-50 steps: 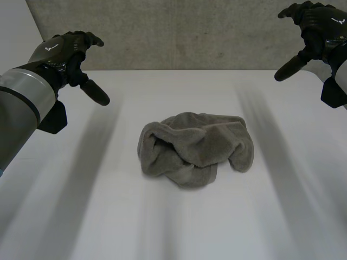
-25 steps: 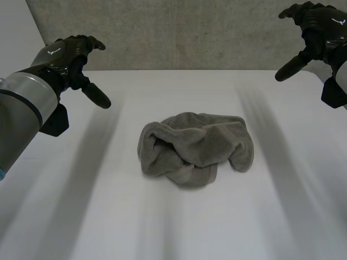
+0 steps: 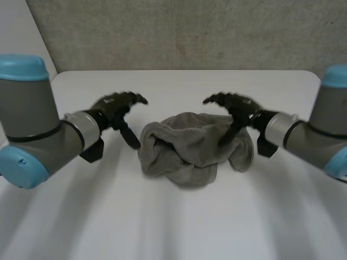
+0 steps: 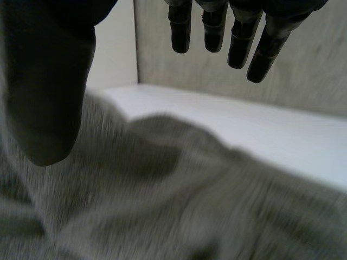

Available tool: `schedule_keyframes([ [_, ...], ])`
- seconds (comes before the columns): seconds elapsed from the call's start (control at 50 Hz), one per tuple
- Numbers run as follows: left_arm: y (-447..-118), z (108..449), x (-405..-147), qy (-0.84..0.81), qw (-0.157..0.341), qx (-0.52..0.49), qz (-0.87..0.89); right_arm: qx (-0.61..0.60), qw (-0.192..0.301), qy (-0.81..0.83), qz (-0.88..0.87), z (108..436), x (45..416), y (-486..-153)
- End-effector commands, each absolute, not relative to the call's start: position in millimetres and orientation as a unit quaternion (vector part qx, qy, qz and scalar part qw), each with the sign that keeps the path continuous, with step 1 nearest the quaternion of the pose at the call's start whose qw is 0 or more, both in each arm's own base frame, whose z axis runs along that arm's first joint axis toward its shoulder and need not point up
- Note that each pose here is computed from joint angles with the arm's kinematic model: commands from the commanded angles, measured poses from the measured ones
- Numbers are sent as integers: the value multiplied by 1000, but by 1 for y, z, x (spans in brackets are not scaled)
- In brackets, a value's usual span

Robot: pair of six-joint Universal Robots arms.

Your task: Fold the towel.

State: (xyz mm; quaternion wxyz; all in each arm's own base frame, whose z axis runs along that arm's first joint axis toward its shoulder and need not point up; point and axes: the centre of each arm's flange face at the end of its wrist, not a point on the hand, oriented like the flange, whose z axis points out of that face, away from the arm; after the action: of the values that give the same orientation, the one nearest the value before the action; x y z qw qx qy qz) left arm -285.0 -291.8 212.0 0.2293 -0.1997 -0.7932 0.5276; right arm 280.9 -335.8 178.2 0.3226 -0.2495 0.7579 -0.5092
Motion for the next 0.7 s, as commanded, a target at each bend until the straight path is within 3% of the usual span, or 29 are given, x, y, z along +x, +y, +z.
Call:
schedule_keyframes([
  [0.02,-294,170,-291,-811,232,-244,479,-252,324,779,-474,123,289,-343],
  [0.12,-295,148,-292,-826,230,-243,453,-271,338,777,-456,103,307,-331],
  [0.22,-292,150,-291,-838,240,-220,437,-279,340,766,-469,111,311,-328],
  [0.26,-292,158,-290,-836,247,-210,443,-285,337,737,-512,146,309,-331],
  [0.32,-290,186,-289,-823,264,-190,465,-289,337,720,-534,169,308,-329],
  [0.34,-290,186,-289,-823,264,-190,465,-293,335,702,-556,192,306,-326],
  [0.48,-261,274,-285,-769,315,-181,526,-321,341,620,-630,294,297,-292],
  [0.56,-245,309,-280,-736,322,-197,562,-346,345,585,-648,324,289,-282],
  [0.62,-255,332,-279,-692,299,-213,622,-371,310,540,-689,343,280,-301],
  [0.66,-283,357,-281,-624,242,-224,708,-387,280,506,-718,353,282,-310],
  [0.68,-283,357,-281,-624,242,-224,709,-399,248,472,-746,360,286,-320],
  [0.7,-296,365,-279,-601,209,-218,740,-398,202,443,-778,367,287,-331],
])
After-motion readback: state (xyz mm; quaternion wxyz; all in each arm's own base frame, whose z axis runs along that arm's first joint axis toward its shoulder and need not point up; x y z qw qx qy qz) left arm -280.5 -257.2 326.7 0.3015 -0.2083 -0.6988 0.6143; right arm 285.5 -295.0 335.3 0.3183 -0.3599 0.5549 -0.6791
